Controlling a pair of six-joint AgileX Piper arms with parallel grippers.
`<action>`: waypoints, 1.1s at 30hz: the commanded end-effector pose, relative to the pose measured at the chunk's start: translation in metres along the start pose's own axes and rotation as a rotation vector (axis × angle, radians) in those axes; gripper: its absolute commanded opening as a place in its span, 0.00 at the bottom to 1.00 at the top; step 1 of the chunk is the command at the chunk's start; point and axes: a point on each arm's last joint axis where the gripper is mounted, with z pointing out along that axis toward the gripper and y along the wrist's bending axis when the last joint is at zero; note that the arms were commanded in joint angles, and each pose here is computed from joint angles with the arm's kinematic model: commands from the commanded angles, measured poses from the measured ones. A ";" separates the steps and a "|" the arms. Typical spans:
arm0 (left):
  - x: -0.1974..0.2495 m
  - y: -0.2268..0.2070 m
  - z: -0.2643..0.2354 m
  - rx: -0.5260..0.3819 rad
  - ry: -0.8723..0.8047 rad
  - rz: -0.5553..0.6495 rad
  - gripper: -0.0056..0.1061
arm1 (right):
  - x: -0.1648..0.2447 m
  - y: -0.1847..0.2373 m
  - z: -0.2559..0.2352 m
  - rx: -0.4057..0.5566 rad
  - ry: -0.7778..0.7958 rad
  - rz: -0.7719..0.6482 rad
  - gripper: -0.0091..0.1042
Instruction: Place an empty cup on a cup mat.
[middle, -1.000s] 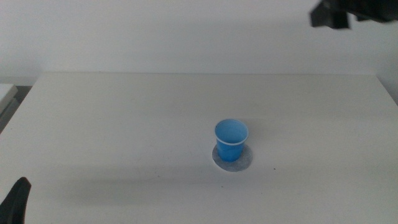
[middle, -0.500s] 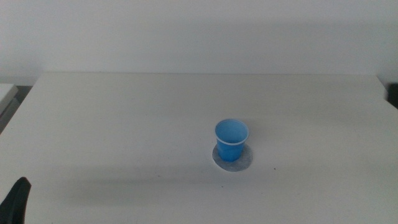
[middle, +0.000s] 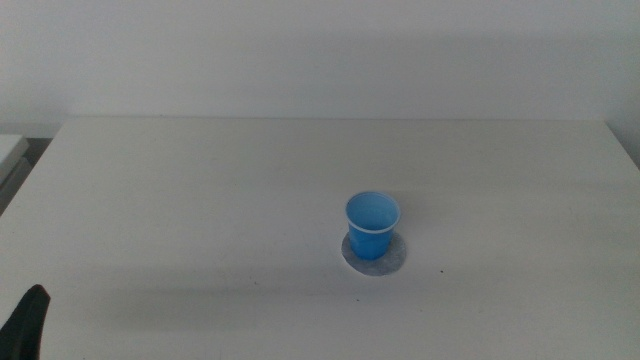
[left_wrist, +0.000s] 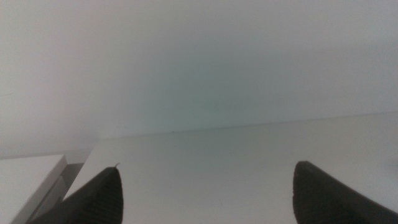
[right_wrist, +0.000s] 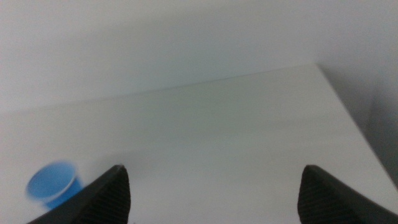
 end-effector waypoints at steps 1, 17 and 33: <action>-0.001 0.000 0.000 0.002 -0.010 -0.003 0.89 | 0.003 0.004 -0.003 -0.059 0.004 -0.084 0.81; -0.001 0.000 0.000 0.002 -0.010 -0.003 0.89 | 0.046 -0.016 -0.023 0.074 -0.278 -0.204 0.90; -0.001 0.000 0.000 0.002 -0.010 -0.003 0.89 | 0.109 -0.026 0.001 0.046 -0.252 -0.095 0.90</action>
